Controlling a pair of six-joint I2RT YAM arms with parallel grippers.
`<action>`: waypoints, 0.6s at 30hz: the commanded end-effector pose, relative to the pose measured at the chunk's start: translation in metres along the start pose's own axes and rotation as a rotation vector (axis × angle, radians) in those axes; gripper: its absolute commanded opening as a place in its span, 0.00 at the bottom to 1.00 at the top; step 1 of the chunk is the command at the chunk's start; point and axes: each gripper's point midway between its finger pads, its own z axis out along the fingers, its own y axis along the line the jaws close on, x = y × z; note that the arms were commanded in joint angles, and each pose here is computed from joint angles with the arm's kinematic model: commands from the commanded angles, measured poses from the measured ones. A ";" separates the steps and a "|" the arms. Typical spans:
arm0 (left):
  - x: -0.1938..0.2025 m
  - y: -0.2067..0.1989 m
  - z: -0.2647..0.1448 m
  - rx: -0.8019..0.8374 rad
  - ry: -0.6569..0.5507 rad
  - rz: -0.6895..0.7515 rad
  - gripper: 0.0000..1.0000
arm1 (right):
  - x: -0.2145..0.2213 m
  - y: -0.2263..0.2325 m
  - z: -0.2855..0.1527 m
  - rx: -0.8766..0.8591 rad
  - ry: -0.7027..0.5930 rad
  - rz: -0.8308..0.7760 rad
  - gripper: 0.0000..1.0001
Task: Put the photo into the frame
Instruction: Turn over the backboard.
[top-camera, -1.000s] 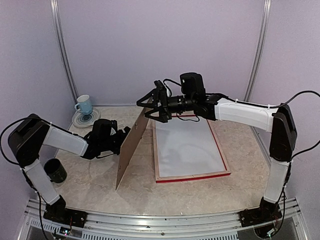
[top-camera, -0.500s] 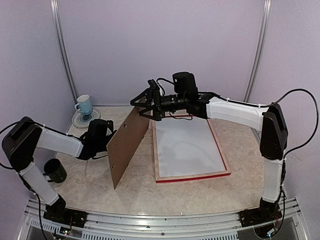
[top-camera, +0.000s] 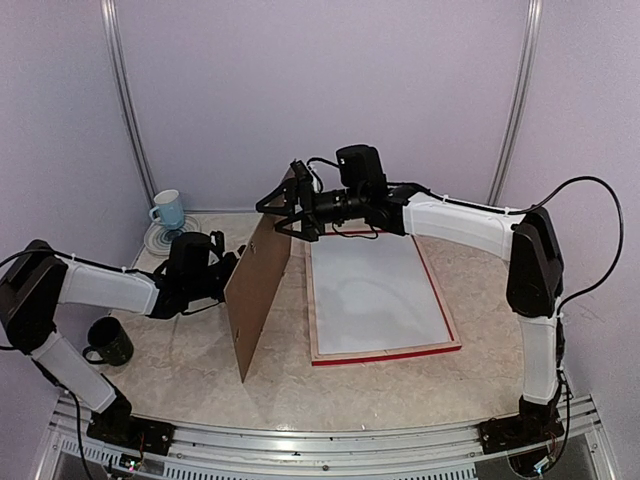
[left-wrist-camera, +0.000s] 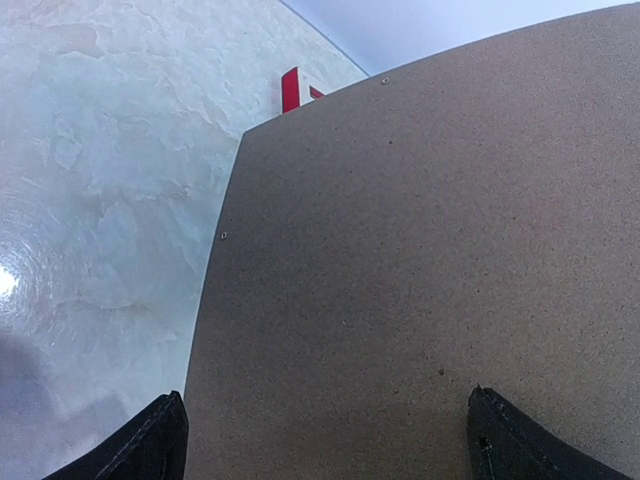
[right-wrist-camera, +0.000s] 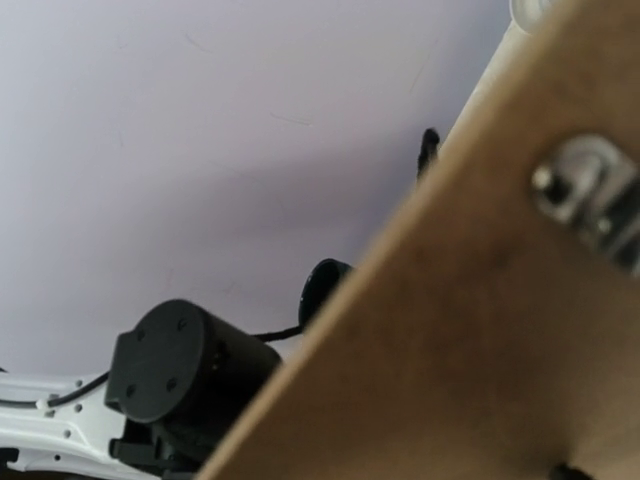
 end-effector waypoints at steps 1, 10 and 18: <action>0.005 -0.015 -0.006 0.046 0.006 0.025 0.95 | -0.005 0.001 0.007 -0.005 -0.003 -0.016 0.99; 0.014 -0.030 -0.001 0.095 0.027 0.032 0.95 | -0.011 0.008 0.010 -0.025 -0.003 -0.023 0.99; 0.007 -0.034 0.013 0.094 0.009 0.057 0.96 | -0.001 0.009 0.010 -0.028 0.010 -0.020 0.99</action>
